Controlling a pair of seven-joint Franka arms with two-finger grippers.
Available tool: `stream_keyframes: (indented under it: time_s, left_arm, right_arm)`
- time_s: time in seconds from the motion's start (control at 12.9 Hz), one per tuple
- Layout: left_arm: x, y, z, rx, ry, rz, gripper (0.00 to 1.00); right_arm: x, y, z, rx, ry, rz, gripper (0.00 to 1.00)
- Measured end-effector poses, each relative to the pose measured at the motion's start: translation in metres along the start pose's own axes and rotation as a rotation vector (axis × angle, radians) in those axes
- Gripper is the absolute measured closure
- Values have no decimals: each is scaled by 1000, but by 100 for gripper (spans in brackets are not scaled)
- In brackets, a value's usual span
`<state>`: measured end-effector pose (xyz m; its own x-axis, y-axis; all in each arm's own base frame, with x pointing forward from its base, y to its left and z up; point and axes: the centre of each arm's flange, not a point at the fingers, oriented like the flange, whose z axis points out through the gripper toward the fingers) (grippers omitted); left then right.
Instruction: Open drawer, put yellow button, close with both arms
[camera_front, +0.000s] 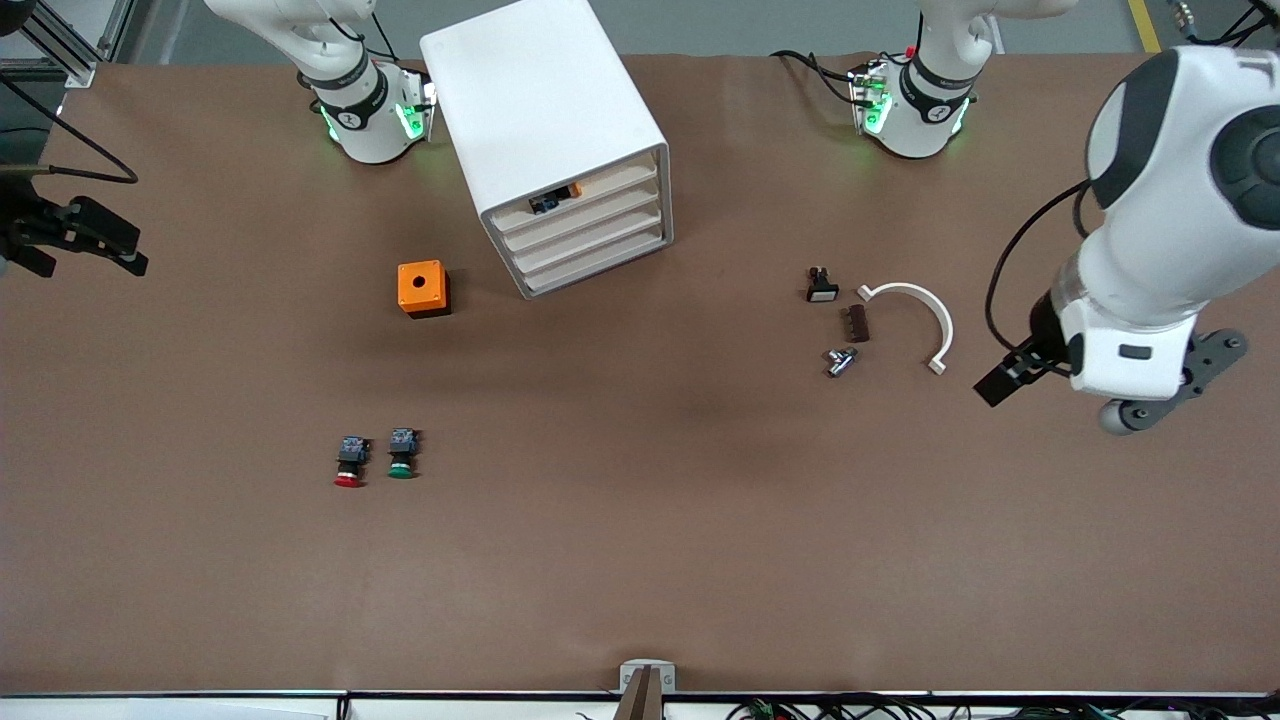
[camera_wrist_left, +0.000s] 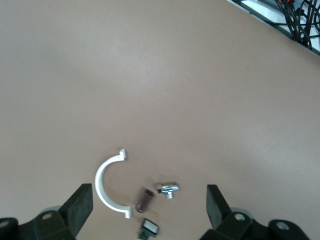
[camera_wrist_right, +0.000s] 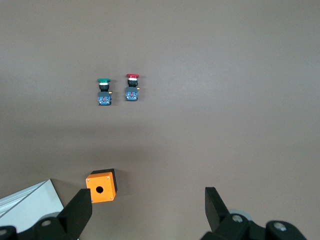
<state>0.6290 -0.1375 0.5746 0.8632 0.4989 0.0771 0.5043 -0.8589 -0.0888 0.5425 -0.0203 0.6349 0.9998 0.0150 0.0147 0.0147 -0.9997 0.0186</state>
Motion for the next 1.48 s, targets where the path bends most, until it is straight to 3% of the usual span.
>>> stream_keyframes:
  time_s: [0.31, 0.86, 1.48]
  left_arm:
    - [15, -45, -27, -15, 21, 169, 0]
    - [-11, -128, -53, -50, -9, 395, 0]
    - [-62, -122, -55, -33, -32, 476, 0]
  right_arm:
    - [-1, -1, 0, 0, -5, -1, 0]
    - [-1, 0, 1, 0, -9, -1, 0]
    - [-2, -1, 2, 1, -21, -2, 0]
